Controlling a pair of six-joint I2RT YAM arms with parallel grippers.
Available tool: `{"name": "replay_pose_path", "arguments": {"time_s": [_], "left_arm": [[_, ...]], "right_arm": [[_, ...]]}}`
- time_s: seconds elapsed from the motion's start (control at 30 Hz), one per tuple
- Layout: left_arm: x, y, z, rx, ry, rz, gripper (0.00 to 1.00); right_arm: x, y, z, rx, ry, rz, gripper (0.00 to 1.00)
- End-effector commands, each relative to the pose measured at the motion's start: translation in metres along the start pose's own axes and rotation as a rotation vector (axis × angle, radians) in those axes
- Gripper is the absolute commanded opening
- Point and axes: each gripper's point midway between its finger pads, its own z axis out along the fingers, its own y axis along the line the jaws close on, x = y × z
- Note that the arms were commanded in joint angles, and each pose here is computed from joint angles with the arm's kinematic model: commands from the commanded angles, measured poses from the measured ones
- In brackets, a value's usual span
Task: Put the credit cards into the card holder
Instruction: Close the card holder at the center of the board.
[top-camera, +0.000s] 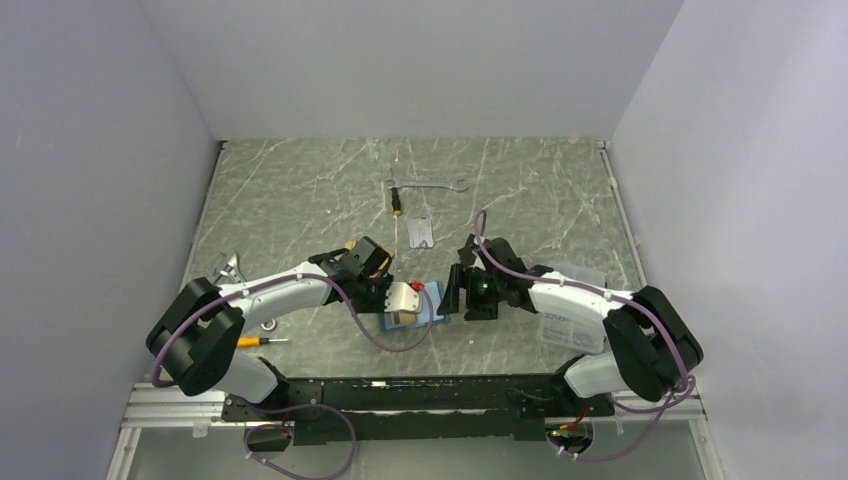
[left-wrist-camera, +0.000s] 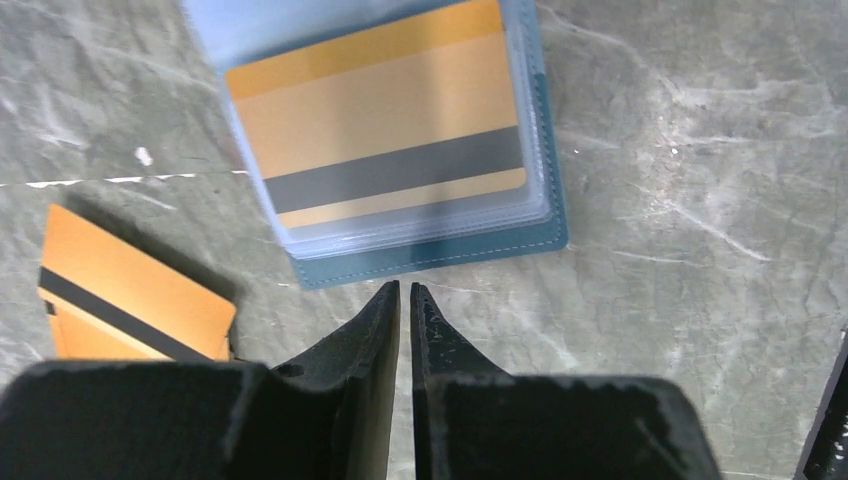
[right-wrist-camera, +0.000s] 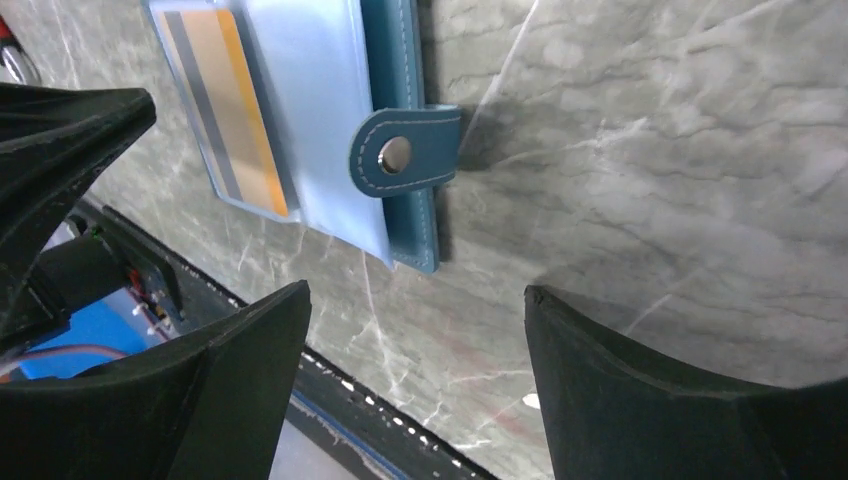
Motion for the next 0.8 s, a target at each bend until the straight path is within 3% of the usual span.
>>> {"name": "replay_pose_path", "arguments": {"time_s": [0.0,0.17,0.63,0.77], "left_arm": [[-0.022,0.012,-0.012,-0.012,-0.081,-0.006,0.15],[-0.018,0.013,-0.005,-0.011,-0.07,0.0,0.15],[0.003,0.007,0.019,0.024,0.002,-0.008,0.15],[0.003,0.004,0.018,0.019,-0.007,-0.032,0.15]], "right_arm": [[-0.01,0.007,-0.003,-0.059,-0.073,0.024,0.82],[-0.013,0.015,0.007,-0.154,-0.084,0.049,0.82],[-0.004,0.022,0.021,-0.39,-0.047,0.168,0.61],[-0.009,0.035,0.017,-0.502,-0.067,0.154,0.49]]}}
